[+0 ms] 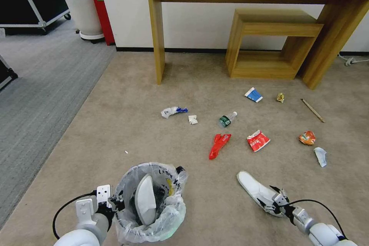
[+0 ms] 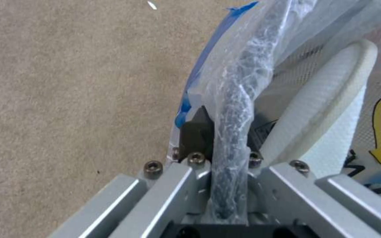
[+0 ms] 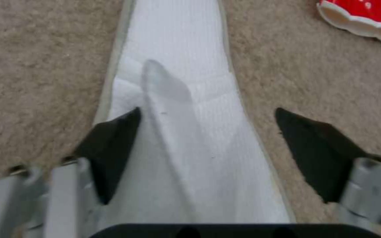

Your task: Pick up the trash bin and place the garbage on the floor into it.

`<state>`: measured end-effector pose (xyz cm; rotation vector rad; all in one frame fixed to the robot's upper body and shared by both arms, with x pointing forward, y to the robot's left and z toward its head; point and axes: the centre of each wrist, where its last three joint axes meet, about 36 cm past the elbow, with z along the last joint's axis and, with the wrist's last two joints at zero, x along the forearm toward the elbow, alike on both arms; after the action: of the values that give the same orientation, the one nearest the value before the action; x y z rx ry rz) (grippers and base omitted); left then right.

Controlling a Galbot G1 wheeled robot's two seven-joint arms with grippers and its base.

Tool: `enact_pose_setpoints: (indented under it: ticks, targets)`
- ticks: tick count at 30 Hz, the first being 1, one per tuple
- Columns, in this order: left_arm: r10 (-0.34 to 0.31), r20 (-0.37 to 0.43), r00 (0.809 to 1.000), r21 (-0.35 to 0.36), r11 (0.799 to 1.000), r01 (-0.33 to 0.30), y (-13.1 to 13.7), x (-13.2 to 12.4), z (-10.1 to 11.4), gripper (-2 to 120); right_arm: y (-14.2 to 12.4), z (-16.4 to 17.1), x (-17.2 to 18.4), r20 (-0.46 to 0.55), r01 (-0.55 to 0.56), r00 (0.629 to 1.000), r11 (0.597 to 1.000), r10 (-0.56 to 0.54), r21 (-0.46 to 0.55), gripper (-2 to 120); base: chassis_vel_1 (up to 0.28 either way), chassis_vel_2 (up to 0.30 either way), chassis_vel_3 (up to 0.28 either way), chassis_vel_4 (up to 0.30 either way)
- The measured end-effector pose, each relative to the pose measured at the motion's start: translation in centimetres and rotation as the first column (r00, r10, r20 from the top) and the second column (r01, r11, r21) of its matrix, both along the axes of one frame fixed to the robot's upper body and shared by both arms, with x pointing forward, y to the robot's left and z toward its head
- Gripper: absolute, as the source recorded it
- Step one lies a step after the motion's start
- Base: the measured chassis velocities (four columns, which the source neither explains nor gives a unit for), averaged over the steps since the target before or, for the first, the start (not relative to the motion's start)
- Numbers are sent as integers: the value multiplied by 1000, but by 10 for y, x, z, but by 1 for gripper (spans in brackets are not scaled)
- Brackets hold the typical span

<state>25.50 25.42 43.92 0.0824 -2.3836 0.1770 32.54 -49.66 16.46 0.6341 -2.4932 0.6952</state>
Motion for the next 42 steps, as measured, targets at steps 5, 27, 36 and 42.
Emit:
enact_pose_setpoints:
  ticks: [5,27,36,42]
  targets:
    - [-1,-3,1000,3,1000,1,0,-1,-1,0,-2,4,0,10,2,1000,1000,-3,8,58,0,0,0,0]
    - [12,-1,1000,12,1000,-12,2,-13,4,0,11,53,45,170,54,982,988,-79,144,0,0,0,0,0]
    - [2,16,1000,-4,1000,-2,12,-6,32,0,70,189,102,433,-145,900,910,-41,388,0,0,0,0,0]
    - [-11,18,1000,-21,1000,11,16,-4,50,0,150,266,113,515,-374,856,734,39,566,0,0,0,0,0]
